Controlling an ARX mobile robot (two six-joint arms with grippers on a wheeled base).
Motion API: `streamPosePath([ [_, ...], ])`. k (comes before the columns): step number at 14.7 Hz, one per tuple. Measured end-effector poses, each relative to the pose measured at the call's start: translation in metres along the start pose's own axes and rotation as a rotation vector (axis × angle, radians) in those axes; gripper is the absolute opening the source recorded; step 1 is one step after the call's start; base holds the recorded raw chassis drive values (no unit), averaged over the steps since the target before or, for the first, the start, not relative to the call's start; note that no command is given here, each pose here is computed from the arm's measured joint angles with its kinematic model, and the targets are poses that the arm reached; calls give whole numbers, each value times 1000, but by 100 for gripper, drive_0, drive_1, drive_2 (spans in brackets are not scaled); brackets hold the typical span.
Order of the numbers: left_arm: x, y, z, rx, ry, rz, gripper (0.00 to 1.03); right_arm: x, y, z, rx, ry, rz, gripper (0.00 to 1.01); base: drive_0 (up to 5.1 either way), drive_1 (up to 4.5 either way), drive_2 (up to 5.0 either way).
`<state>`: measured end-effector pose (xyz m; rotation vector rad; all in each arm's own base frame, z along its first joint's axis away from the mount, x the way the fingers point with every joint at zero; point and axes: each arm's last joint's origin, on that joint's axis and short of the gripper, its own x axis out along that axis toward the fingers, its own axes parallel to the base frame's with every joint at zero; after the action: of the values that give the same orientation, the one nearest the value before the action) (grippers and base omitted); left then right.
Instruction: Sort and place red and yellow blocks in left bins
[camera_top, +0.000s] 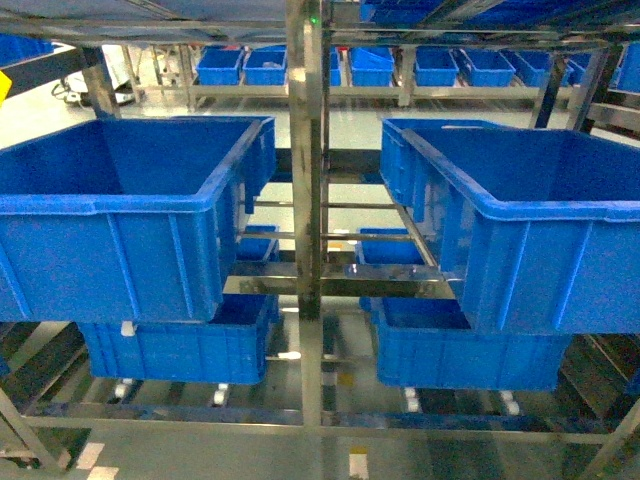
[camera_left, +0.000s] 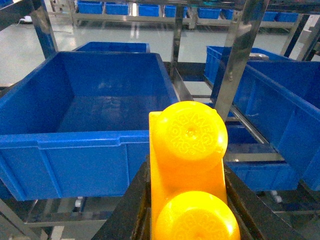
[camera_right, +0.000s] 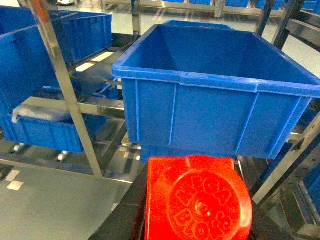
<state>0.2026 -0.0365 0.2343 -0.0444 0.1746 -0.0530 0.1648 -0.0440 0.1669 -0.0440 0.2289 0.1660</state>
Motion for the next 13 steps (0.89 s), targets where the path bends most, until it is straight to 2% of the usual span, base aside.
streamPosePath([
  [5, -1, 0, 1, -1, -9, -1, 27, 0, 0, 0, -2, -3, -1, 27, 0, 0, 0],
  [13, 0, 0, 0, 0, 0, 0, 27, 0, 0, 0, 0, 0, 0, 27, -5, 429, -438],
])
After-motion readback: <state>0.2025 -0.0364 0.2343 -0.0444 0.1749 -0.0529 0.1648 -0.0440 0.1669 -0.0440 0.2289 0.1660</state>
